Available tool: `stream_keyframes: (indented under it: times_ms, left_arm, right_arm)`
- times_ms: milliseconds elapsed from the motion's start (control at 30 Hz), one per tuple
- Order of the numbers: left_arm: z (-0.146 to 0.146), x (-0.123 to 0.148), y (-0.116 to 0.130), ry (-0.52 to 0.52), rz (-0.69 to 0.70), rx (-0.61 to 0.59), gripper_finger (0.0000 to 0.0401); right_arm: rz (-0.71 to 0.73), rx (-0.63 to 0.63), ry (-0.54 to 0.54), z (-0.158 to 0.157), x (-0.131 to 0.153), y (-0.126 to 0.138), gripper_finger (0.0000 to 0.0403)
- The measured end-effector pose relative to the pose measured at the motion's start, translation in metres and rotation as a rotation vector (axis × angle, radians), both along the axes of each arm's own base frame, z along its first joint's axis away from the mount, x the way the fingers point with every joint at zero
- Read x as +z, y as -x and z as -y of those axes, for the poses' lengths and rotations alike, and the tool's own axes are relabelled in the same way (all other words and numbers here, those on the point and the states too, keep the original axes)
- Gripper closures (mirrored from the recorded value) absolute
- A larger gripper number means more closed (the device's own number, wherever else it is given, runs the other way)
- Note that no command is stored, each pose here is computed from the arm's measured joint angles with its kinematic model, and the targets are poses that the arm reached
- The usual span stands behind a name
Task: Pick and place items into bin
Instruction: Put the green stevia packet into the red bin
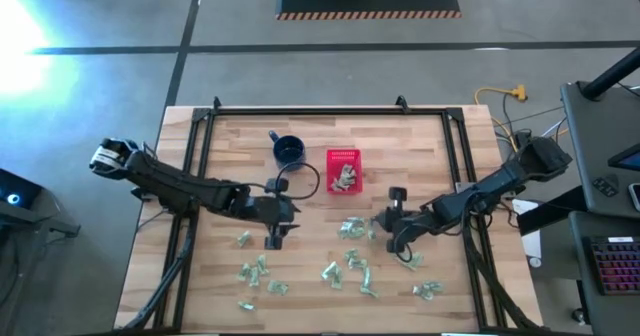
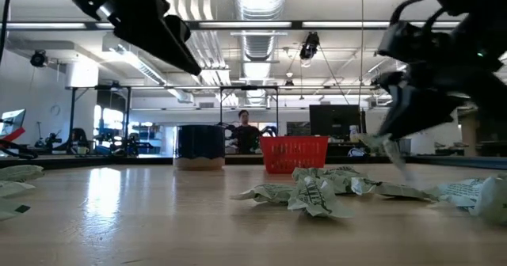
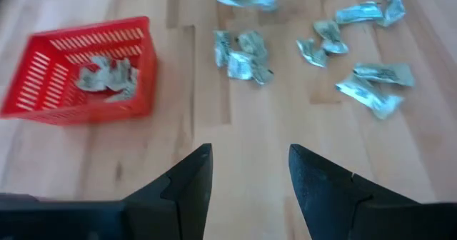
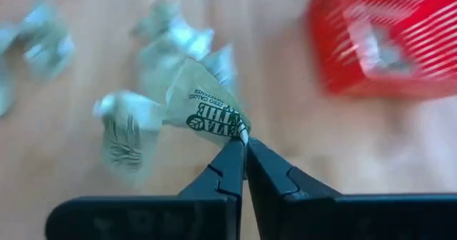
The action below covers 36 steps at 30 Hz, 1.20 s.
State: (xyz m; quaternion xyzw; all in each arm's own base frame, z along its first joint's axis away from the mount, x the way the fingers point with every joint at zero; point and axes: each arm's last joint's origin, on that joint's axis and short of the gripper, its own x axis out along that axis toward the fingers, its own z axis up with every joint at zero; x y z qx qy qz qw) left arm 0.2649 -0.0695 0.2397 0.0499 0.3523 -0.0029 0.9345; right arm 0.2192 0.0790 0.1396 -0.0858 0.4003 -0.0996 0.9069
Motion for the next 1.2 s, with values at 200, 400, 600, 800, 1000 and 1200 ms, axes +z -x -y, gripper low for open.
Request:
stream_keyframes:
  times_ms: [200, 400, 600, 800, 1000, 1200]
  left_arm:
    - [0.011, -0.005, 0.005, 0.004, -0.020, -0.036, 0.0232]
    - [0.019, -0.008, 0.010, 0.014, -0.042, -0.049, 0.0232]
    - [0.021, -0.015, 0.013, 0.025, -0.061, -0.043, 0.0232]
    - [0.021, -0.018, 0.014, 0.038, -0.068, -0.030, 0.0232]
    - [0.022, -0.020, 0.016, 0.048, -0.073, -0.025, 0.0232]
    - [0.024, -0.020, 0.017, 0.052, -0.075, -0.028, 0.0232]
  right_arm:
    - [0.041, -0.024, 0.067, 0.012, 0.015, -0.013, 0.0394]
    - [0.054, -0.015, 0.133, 0.017, 0.025, -0.021, 0.0394]
    - [0.101, -0.130, 0.302, 0.033, 0.038, -0.031, 0.0394]
    - [0.142, -0.195, 0.376, 0.064, 0.045, -0.048, 0.0394]
    - [0.126, -0.192, 0.313, 0.098, 0.045, -0.063, 0.0394]
    - [0.117, -0.216, 0.285, 0.116, 0.046, -0.070, 0.0393]
